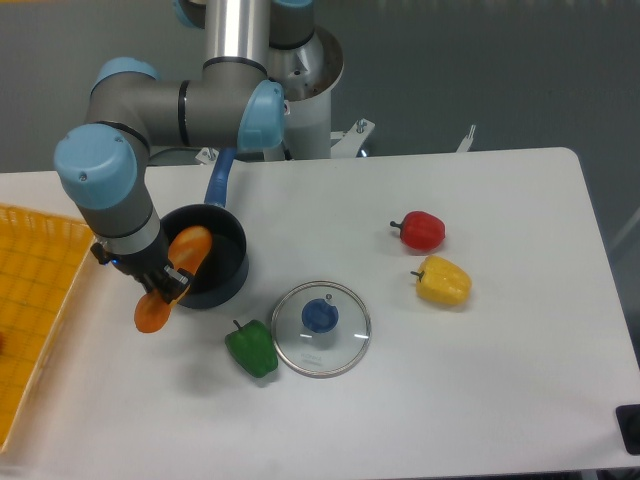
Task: Place the long bread in the pot
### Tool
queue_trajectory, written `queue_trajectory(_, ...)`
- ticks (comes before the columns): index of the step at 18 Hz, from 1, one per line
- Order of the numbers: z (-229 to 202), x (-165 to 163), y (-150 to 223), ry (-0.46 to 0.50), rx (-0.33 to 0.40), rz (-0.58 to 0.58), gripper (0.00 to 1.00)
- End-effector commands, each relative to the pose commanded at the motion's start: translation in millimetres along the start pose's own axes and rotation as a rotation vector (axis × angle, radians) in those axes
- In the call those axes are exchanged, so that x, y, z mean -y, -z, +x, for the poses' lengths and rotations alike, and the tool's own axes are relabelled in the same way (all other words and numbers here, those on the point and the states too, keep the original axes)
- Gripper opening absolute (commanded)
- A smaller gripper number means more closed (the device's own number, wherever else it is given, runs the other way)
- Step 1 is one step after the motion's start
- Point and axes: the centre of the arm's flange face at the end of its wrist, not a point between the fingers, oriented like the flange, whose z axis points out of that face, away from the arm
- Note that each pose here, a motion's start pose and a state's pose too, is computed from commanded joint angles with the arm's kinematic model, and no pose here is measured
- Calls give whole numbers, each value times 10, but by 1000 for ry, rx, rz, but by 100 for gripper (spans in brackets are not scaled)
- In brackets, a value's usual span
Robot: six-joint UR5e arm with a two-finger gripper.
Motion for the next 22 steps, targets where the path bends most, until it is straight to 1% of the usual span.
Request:
queue_trajectory(4, -1, -5, -7, -1, 2, -3, 43)
queue_trajectory(6, -4, -6, -17, -1, 12, -9, 43)
queue_trajectory(9, 107, 26, -65, -25, 34, -29, 43)
queue_trajectory(11, 99, 30, -94, -25, 37, -35, 45)
queue_trajectory(12, 100, 28, -85, -25, 37, -33, 52)
queue_trajectory(13, 100, 28, -85, -26, 37, -33, 77)
queue_trajectory(14, 99, 28, -85, -26, 39, -34, 100)
queue_trajectory(19, 114, 10, -76, -34, 39, -40, 100)
queue_trajectory(22, 136, -64, -167, -52, 65, -73, 100)
